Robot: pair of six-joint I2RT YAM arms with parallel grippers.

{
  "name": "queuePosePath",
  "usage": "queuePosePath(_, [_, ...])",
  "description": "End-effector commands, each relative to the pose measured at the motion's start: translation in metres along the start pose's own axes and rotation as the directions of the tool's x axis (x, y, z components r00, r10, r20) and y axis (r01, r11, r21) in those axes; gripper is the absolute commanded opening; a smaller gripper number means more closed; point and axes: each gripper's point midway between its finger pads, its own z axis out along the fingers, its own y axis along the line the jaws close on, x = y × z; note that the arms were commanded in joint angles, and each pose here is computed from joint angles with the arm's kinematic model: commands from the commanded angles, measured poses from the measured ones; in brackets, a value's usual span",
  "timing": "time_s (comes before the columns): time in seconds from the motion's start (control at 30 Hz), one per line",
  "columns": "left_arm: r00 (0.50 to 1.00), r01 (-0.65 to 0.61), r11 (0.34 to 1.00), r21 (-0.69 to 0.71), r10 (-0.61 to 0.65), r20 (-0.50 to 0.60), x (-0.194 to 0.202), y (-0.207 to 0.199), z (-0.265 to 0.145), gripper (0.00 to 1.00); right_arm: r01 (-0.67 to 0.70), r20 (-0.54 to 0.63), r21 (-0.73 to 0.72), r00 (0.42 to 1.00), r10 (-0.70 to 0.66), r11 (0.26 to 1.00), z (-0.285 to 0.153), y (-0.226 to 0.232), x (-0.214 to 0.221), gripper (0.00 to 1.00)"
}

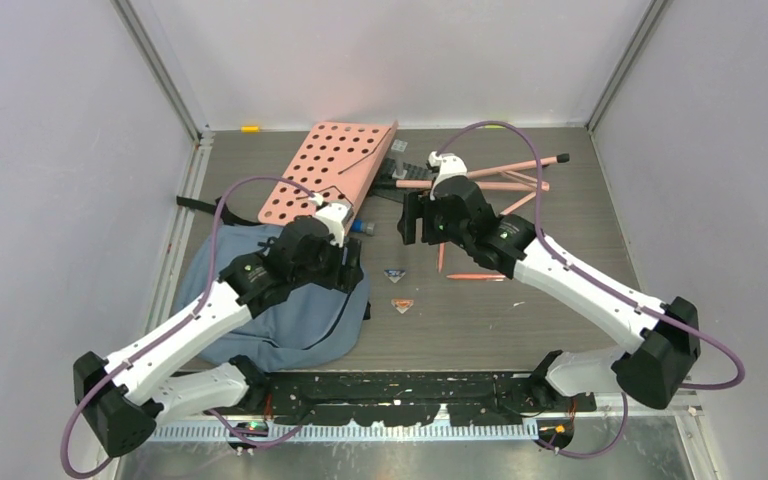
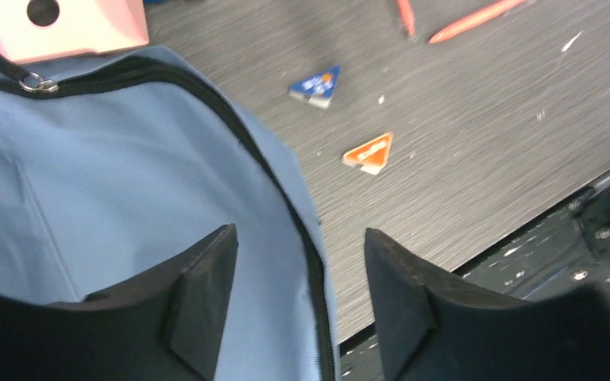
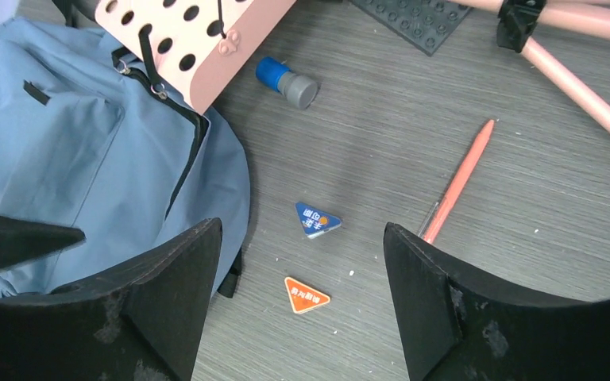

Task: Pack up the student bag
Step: Zip the student bag at the center of the board, then unzip the student bag at the center of the board.

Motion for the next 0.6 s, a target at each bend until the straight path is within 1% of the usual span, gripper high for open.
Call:
queuePosePath(0.0, [0.992,-0.045,0.997,0.057,0.038,0.119,-0.051,-0.012,-0.019,0.74,-0.062,0.112,-0.009,0.992,0.063,0.998,-0.021,0.000,-0.025,0.81])
queuePosePath(0.07, [0.993,-0.062,0.998,0.021,0.059,0.105,-0.053,0.000,-0.026,0.87,-0.065,0.110,-0.007,0.992,0.065,0.998,-0.022,-0.001,-0.023,0.81])
queuePosePath(0.1, [0.994,-0.052,0.999,-0.009,0.053,0.100,-0.056,0.011,-0.029,0.91,-0.066,0.106,-0.004,0.992,0.066,0.998,-0.022,-0.002,-0.021,0.80])
queuePosePath(0.2, [0.995,-0.010,0.999,-0.045,0.015,0.097,-0.065,0.036,-0.038,0.97,-0.074,0.101,-0.009,0.992,0.074,0.997,-0.021,-0.001,-0.019,0.80])
queuePosePath(0.27, [0.994,0.045,0.995,-0.086,-0.035,0.107,-0.071,0.059,-0.040,0.99,-0.083,0.099,-0.021,0.991,0.085,0.996,-0.019,0.002,-0.018,0.80])
queuePosePath(0.33, [0.988,0.121,0.977,-0.177,-0.101,0.118,-0.074,0.094,-0.042,1.00,-0.096,0.096,-0.048,0.990,0.100,0.994,-0.017,0.007,-0.017,0.80])
queuePosePath(0.4, [0.966,0.250,0.937,-0.244,-0.224,0.128,-0.070,0.128,-0.042,0.98,-0.100,0.084,-0.091,0.991,0.108,0.991,-0.012,0.018,-0.013,0.77])
queuePosePath(0.5, [0.903,0.426,0.858,-0.286,-0.385,0.191,-0.064,0.169,-0.040,0.88,-0.081,0.056,-0.127,0.994,0.089,0.989,0.000,0.036,-0.006,0.74])
queuePosePath(0.57, [0.872,0.486,0.817,-0.310,-0.434,0.225,-0.061,0.188,-0.039,0.81,-0.053,0.036,-0.137,0.998,0.059,0.989,0.009,0.052,0.002,0.72])
